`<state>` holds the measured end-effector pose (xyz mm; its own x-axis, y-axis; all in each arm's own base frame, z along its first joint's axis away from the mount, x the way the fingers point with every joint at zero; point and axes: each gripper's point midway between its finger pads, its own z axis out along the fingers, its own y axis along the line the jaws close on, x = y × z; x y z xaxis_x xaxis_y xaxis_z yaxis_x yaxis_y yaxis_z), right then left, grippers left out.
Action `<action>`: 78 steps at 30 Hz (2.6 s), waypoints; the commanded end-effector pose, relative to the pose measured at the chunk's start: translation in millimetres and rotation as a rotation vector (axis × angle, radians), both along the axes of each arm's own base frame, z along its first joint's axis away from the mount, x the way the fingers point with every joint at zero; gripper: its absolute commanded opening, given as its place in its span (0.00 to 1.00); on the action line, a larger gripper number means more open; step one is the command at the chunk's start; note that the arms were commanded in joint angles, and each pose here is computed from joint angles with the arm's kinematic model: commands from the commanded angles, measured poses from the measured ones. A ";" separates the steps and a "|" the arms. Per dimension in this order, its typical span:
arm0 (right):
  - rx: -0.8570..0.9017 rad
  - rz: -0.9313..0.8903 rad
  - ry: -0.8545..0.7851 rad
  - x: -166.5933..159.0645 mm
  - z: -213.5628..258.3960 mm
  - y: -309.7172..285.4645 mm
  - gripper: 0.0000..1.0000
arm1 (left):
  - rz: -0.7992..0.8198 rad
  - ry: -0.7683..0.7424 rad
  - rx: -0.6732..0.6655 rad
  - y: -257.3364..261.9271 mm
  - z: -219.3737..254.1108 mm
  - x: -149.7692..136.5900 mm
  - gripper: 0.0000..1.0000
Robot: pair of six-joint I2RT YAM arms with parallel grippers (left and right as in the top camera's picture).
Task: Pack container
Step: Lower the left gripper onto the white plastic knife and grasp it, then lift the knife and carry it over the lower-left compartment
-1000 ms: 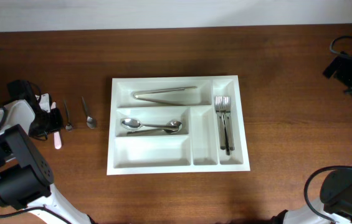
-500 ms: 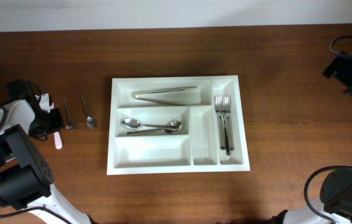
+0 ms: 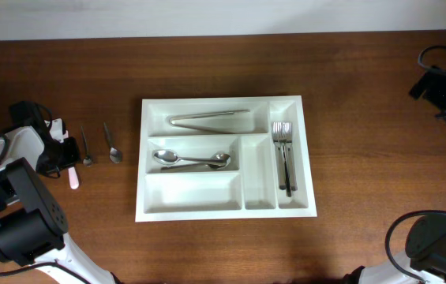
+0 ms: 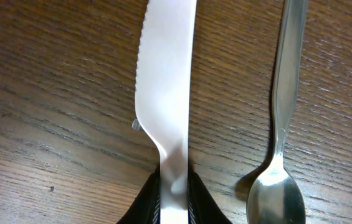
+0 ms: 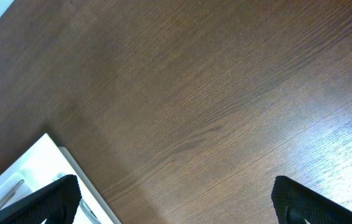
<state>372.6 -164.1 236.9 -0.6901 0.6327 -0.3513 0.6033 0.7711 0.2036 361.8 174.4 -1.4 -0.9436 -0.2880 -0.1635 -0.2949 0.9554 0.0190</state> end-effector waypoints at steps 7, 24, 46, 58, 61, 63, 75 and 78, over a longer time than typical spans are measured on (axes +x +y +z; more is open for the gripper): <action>-0.003 -0.008 -0.024 -0.4 8.9 0.0 0.99 | -0.065 -0.002 -0.045 -12.1 -6.2 7.2 0.02; -0.003 -0.008 -0.024 -0.4 8.9 0.0 0.99 | -0.148 -0.111 0.023 -17.9 52.1 29.0 0.02; -0.003 -0.008 -0.024 -0.4 8.9 0.0 0.99 | -0.922 -0.460 0.292 -168.2 226.6 32.8 0.02; -0.003 -0.008 -0.024 -0.4 8.9 0.0 0.99 | -1.501 -0.271 0.167 -312.1 177.2 -29.5 0.02; -0.003 -0.008 -0.024 -0.4 8.9 0.0 0.99 | -1.575 -0.216 0.135 -332.4 164.0 -44.4 0.02; -0.003 -0.008 -0.024 -0.4 8.9 0.0 0.99 | -1.613 -0.173 0.116 -341.9 154.3 -53.3 0.02; -0.003 -0.008 -0.024 -0.4 8.9 0.0 0.98 | -1.703 0.096 0.029 -352.9 91.5 -78.7 0.02; -0.003 -0.008 -0.024 -0.4 8.9 0.0 0.99 | -1.703 0.131 0.015 -352.0 83.0 -80.9 0.02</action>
<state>372.6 -164.1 236.9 -0.6899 0.6330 -0.3512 0.6035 0.7709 0.2038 283.7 -176.3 88.5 -0.1907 0.9792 -0.0686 0.9816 0.1908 -0.0059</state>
